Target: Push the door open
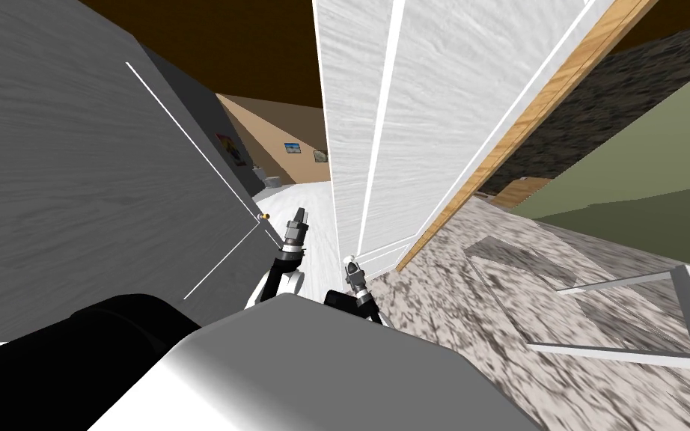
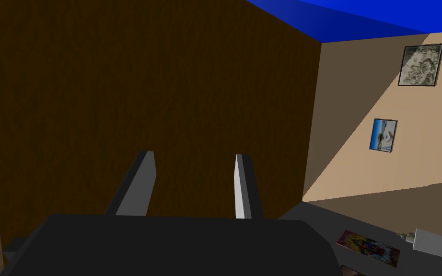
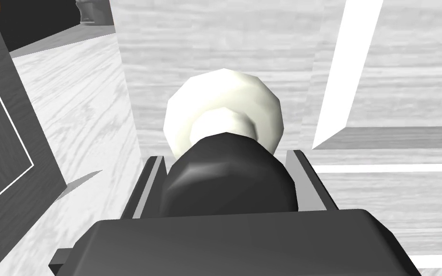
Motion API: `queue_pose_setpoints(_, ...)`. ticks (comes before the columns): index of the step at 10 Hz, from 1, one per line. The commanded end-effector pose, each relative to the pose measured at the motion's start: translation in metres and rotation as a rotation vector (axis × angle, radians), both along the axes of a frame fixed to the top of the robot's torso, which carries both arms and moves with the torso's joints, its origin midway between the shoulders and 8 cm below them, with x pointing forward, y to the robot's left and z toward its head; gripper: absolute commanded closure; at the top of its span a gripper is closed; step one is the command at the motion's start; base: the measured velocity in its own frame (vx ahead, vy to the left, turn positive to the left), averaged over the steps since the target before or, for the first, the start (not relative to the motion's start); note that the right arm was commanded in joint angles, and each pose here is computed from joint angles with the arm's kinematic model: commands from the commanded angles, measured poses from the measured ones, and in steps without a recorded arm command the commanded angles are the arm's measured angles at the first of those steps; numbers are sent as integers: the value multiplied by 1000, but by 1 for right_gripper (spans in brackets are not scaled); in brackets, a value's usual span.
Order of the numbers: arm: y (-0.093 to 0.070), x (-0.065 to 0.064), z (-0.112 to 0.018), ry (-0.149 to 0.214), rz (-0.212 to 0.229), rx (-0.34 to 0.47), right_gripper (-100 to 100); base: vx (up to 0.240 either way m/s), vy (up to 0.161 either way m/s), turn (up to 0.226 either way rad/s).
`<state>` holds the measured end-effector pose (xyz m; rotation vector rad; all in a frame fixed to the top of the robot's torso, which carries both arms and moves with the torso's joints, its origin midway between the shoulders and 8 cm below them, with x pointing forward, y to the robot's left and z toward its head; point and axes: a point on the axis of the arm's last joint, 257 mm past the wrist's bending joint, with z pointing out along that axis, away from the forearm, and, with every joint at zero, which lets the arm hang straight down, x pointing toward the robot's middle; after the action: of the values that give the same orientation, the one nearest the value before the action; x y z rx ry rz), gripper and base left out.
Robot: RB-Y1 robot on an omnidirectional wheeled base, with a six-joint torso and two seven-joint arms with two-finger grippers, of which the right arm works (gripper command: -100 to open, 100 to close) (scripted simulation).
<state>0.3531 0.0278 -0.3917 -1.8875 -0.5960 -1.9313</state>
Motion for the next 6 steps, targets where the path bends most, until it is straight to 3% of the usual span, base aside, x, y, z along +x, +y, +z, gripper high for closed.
queue_pose_setpoints(1,-7,4,-1,0,-15,-5,100,77,100,-10)
queue_pose_setpoints(6,-36,19,-5,2,-84,-20,100,141,147,-40)
